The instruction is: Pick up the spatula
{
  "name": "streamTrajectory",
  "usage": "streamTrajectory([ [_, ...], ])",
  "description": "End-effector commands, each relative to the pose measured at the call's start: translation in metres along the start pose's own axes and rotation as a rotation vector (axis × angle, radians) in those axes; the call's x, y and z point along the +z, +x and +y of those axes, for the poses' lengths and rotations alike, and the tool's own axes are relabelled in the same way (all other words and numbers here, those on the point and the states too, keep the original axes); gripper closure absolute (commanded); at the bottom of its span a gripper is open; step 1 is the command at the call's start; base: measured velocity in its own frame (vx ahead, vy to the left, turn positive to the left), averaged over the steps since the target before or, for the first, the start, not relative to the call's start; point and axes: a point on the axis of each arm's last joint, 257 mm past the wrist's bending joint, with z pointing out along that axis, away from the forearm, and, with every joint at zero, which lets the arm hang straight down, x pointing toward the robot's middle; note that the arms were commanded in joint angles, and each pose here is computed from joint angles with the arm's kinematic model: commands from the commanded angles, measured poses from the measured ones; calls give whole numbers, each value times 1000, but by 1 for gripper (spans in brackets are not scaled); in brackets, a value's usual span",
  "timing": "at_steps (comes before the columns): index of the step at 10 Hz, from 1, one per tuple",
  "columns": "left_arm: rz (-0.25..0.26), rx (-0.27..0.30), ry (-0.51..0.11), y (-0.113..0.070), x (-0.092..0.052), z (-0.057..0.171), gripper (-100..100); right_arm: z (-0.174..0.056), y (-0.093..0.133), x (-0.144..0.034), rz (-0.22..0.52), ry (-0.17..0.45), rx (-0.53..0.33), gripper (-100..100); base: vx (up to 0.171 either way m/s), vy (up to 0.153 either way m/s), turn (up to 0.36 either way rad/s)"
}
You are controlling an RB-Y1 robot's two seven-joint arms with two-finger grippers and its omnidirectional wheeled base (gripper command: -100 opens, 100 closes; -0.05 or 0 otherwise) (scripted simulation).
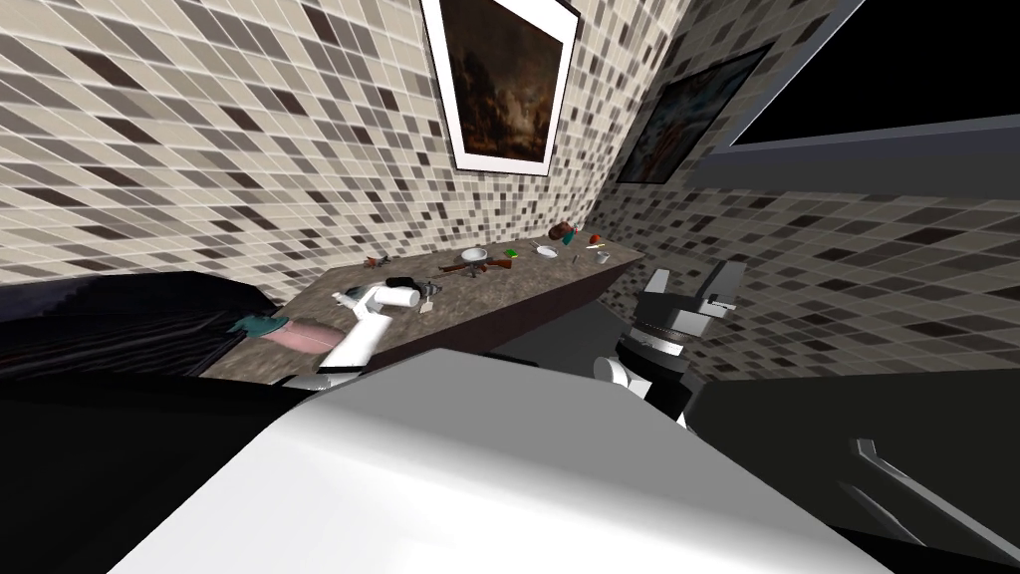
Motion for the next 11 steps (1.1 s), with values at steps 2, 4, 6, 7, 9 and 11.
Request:
streamTrajectory([
  [2,-90,-95,19,-17,4,-20,-100,0,0,0,0,0,0,0,-3,16,-102],
  [4,-156,-155,32,-31,5,-31,-100,0,0,0,0,0,0,0,-3,19,-104],
  [6,-222,-215,47,-45,5,-42,-100,0,0,0,0,0,0,0,-5,19,-101],
  [7,-247,-215,47,-52,3,-42,-100,0,0,0,0,0,0,0,-6,18,-71],
  [9,-307,-272,61,-64,1,-51,-100,0,0,0,0,0,0,0,-5,20,-82],
  [11,-364,-326,74,-76,-1,-58,-100,0,0,0,0,0,0,0,-3,19,-88],
])
